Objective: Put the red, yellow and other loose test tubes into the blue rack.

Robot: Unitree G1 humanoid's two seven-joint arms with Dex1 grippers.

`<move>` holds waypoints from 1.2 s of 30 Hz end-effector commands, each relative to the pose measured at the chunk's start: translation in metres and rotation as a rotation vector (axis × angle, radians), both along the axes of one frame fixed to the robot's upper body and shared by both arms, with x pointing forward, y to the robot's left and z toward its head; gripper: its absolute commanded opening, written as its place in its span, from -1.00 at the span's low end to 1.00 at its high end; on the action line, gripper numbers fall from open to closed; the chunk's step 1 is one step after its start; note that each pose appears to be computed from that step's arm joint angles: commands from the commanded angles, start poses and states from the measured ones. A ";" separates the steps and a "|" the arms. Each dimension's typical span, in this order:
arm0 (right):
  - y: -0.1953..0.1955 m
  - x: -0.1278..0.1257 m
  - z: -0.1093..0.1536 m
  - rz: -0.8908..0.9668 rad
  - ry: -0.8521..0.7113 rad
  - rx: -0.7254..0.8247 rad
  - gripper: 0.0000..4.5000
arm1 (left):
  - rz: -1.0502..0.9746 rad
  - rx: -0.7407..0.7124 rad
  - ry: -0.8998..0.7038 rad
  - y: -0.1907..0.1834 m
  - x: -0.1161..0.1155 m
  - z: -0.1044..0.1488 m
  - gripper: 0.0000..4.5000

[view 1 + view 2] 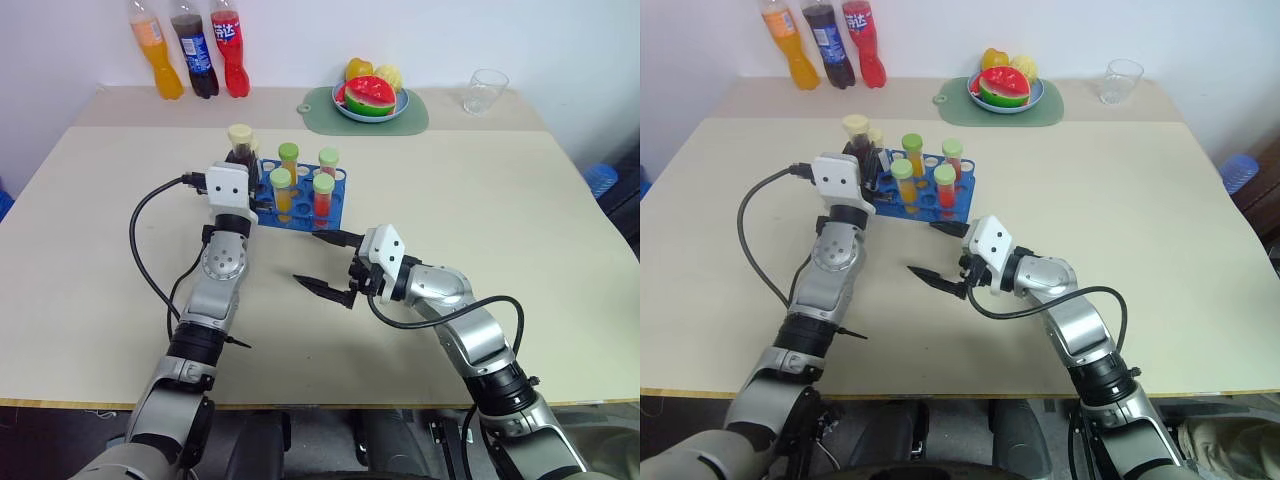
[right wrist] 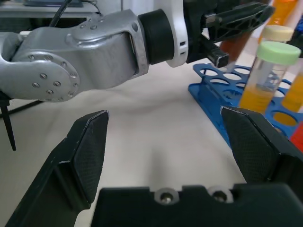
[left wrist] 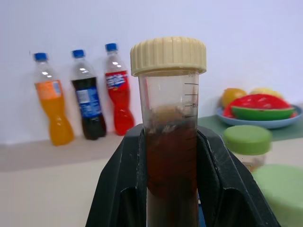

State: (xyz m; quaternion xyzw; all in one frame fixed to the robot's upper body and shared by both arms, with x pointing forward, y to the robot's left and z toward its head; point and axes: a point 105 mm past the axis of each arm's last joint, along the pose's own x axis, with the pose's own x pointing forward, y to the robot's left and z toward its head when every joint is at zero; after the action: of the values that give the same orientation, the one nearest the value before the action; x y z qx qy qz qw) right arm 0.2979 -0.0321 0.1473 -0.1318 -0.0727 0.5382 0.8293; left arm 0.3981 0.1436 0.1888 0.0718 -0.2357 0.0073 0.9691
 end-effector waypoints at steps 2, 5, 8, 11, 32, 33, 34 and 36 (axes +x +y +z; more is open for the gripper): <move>-0.004 -0.002 0.012 -0.019 -0.052 0.026 0.86 | 0.033 0.007 -0.058 0.007 0.001 0.009 -0.64; -0.003 -0.003 0.011 -0.022 -0.049 0.029 0.86 | 0.050 -0.016 -0.029 0.010 0.007 0.002 -0.64; -0.002 -0.002 0.011 -0.027 -0.045 0.035 0.86 | 0.056 -0.029 -0.009 0.009 0.010 -0.003 -0.64; -0.002 -0.001 0.010 -0.033 -0.040 0.041 0.86 | 0.055 -0.040 -0.008 0.009 0.012 -0.006 -0.64; -0.003 -0.003 0.012 -0.043 -0.041 0.042 0.86 | 0.005 -0.159 -0.023 0.007 0.014 -0.016 0.01; -0.004 -0.003 0.012 -0.045 -0.043 0.040 0.86 | 0.010 -0.164 -0.037 0.009 0.012 -0.013 0.22; -0.005 -0.002 0.014 -0.049 -0.049 0.042 0.86 | 0.006 -0.182 -0.055 0.012 0.009 -0.008 0.46; -0.011 -0.001 0.020 -0.060 -0.059 0.050 0.86 | -0.014 -0.209 -0.094 0.015 0.001 0.003 0.67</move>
State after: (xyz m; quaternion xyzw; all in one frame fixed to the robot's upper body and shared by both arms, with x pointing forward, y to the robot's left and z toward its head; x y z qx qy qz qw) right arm 0.2997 -0.0372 0.1476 -0.1266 -0.0727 0.5143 0.8451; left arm 0.4068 0.1540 0.1662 -0.0142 -0.2341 0.0282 0.9717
